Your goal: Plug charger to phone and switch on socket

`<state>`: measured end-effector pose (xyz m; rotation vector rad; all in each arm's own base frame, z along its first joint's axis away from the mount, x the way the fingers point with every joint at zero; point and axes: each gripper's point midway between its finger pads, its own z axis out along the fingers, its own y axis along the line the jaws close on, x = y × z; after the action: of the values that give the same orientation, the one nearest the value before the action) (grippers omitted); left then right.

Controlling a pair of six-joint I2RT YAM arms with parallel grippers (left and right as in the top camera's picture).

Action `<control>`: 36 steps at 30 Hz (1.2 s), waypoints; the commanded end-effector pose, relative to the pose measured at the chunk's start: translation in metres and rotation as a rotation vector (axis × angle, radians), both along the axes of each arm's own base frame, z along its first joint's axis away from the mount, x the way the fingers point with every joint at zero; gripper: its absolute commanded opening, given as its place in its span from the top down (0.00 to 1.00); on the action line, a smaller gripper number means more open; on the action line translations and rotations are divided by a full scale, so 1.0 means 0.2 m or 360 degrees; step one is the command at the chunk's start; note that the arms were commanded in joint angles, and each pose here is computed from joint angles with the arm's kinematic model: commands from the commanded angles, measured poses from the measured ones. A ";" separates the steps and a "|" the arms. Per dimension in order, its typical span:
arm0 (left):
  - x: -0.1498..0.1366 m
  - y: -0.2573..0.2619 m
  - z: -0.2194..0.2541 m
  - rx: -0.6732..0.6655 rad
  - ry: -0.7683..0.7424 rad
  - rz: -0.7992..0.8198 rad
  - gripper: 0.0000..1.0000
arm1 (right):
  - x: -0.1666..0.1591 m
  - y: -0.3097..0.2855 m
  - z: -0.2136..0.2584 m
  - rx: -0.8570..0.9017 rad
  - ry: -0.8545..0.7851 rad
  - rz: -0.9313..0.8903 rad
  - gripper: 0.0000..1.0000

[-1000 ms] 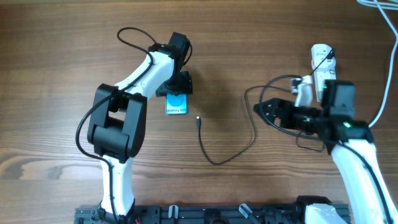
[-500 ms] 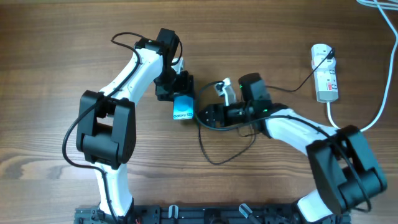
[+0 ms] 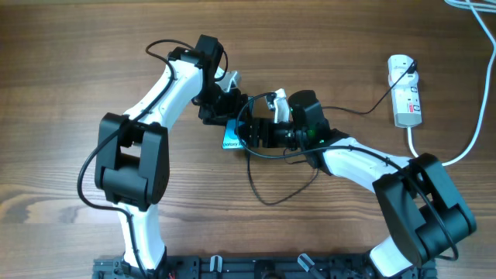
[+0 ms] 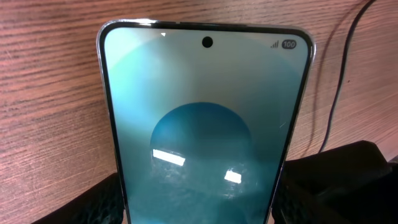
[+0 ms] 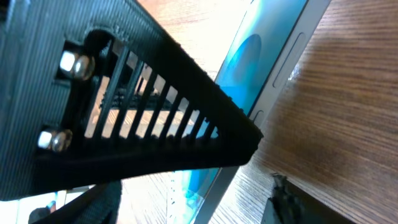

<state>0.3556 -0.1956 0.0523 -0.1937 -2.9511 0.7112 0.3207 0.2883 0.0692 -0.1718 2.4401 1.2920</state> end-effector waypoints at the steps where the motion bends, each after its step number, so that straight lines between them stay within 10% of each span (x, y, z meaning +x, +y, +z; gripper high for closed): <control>1: 0.02 -0.03 0.14 -0.0098 -0.0110 -0.0037 0.29 | 0.04 0.00 -0.03 -0.0023 0.0019 -0.0064 0.29; 6: 0.02 -0.06 0.24 -0.0165 -0.0175 -0.0053 0.28 | 0.05 -0.01 -0.03 -0.0014 0.0067 -0.0118 0.33; 22: -0.01 -0.12 0.24 -0.0171 -0.0196 -0.0128 0.22 | 0.08 0.03 0.04 0.0124 0.0109 -0.0166 0.96; 25: -0.01 -0.12 0.24 -0.0171 -0.0196 -0.0128 0.00 | 0.06 0.04 0.05 0.0140 0.0112 -0.0140 0.96; 31: 0.06 -0.02 0.29 -0.0222 -0.0234 -0.0028 0.00 | 0.05 0.06 0.24 0.0385 0.0000 0.0082 0.96; 36: 0.08 -0.03 0.65 -0.0735 -0.0401 -0.0061 0.04 | 0.05 0.02 0.42 0.0585 -0.0178 0.0272 0.96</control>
<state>0.3713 -0.1999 0.1250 -0.2666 -2.9850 1.1125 0.3335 0.2975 0.1333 -0.2262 2.1768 1.6357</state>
